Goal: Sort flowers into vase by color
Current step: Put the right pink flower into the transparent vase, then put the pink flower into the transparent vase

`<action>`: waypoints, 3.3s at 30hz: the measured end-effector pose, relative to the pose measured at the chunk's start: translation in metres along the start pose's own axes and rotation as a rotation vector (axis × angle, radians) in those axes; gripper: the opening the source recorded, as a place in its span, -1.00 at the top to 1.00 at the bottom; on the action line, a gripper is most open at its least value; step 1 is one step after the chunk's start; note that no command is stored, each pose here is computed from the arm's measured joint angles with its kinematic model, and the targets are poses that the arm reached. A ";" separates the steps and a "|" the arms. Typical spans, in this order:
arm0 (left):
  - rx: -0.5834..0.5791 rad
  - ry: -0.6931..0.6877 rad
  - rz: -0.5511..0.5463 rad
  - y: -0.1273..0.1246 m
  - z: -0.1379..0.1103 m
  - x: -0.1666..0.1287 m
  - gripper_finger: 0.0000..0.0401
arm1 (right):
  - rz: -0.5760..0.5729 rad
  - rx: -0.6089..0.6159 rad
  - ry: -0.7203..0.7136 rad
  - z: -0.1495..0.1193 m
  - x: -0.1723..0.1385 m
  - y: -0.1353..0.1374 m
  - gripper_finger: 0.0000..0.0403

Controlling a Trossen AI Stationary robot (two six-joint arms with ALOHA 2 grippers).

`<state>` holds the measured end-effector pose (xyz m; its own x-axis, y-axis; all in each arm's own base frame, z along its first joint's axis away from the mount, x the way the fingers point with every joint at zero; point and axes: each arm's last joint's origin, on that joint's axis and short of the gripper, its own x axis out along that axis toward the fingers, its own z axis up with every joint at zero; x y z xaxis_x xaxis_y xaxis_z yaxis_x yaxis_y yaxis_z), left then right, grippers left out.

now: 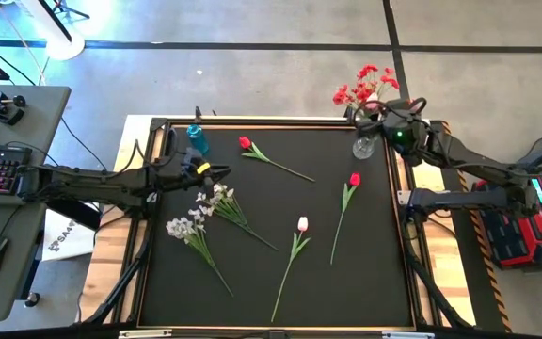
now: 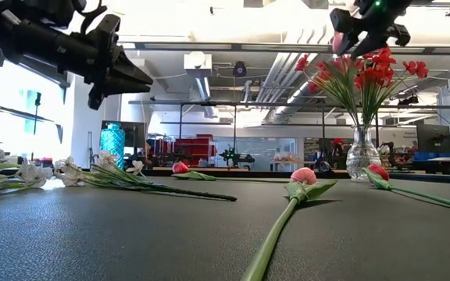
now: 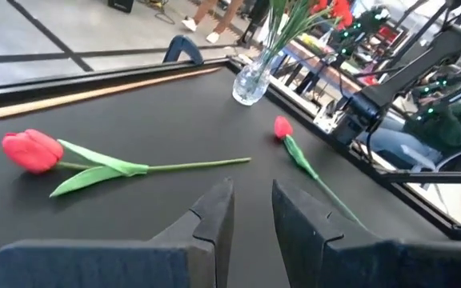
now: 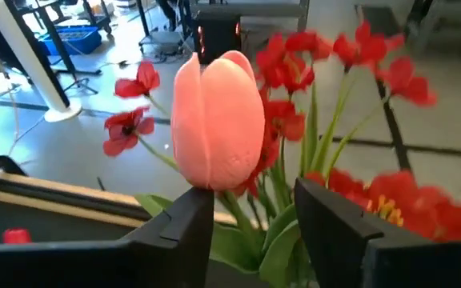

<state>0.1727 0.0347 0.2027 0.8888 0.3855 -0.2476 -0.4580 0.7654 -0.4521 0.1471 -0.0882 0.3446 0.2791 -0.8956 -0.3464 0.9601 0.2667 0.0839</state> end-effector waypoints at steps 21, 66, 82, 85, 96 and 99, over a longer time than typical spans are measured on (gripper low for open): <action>0.006 0.014 0.011 0.001 -0.001 0.000 0.63 | 0.002 0.015 0.081 -0.008 0.000 -0.003 0.18; 0.016 0.100 -0.031 0.001 -0.007 0.000 0.63 | 0.240 0.152 0.129 -0.006 -0.032 -0.015 0.18; 0.021 0.118 -0.020 0.002 -0.009 -0.001 0.63 | 0.381 0.117 0.101 0.002 -0.033 -0.008 0.18; 0.024 0.129 -0.013 0.003 -0.010 -0.001 0.63 | 0.472 0.132 0.100 0.005 -0.035 -0.004 0.18; 0.028 0.174 -0.017 0.004 -0.013 -0.001 0.63 | 0.568 0.131 0.139 0.005 -0.036 -0.002 0.18; 0.027 0.178 -0.023 0.004 -0.013 -0.001 0.63 | 0.575 0.134 0.134 0.005 -0.037 -0.002 0.18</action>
<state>0.1695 0.0306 0.1896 0.8813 0.2726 -0.3860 -0.4348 0.7876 -0.4367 0.1350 -0.0578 0.3622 0.7575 -0.5662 -0.3250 0.6524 0.6396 0.4066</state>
